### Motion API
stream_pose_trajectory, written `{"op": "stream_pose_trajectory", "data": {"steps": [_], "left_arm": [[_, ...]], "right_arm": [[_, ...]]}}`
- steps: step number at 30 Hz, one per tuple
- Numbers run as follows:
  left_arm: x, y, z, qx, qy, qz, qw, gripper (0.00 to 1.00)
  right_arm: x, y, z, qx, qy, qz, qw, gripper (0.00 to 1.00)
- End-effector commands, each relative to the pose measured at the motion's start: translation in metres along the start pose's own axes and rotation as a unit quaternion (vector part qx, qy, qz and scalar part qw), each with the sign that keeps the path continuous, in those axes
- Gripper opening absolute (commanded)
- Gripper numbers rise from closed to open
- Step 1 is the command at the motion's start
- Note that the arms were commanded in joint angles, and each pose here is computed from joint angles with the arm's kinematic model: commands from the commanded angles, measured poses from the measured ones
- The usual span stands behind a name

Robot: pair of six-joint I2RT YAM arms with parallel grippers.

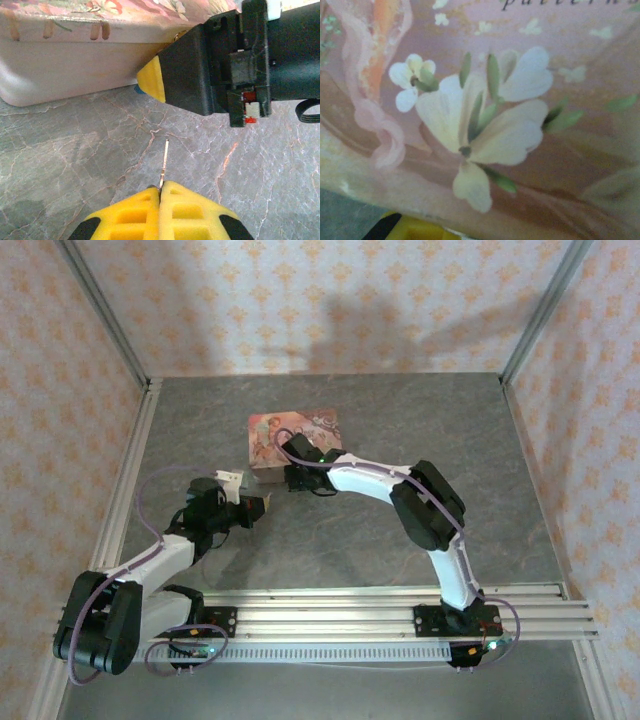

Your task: Unlock a padlock with a key

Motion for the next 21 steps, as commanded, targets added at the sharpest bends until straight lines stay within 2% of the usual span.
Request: {"op": "stream_pose_trajectory", "data": {"steps": [1,6,9,14,21], "left_arm": [[0.003,-0.003,-0.007,-0.021,0.009,-0.007,1.0,0.0],[0.004,-0.002,-0.012,-0.043,0.01,-0.009,0.999,0.0],[0.004,0.0,-0.018,-0.06,0.032,-0.015,0.998,0.0],[0.012,0.006,-0.03,-0.081,0.073,-0.025,0.994,0.0],[0.022,0.014,-0.035,-0.096,0.088,-0.028,0.991,0.0]], "right_arm": [[0.021,-0.031,0.009,0.071,0.009,-0.035,0.997,0.0],[0.027,-0.042,0.009,0.129,0.037,-0.032,0.99,0.0],[0.03,-0.049,0.006,0.157,0.056,-0.027,0.986,0.0],[0.035,-0.062,0.001,0.193,0.079,-0.015,0.978,0.0],[0.04,-0.074,0.001,0.222,0.086,0.007,0.971,0.0]]}}
Point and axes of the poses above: each hand's point on the last joint's axis, 136 mm out from that joint toward the fingers, its own y axis out along the fingers, its own z axis along the line the jaws close on, x = y × z, the point moved 7 cm from there along -y, back along the fingers, and after that the axes turned 14 degrees about -y, right-handed, at the moved point
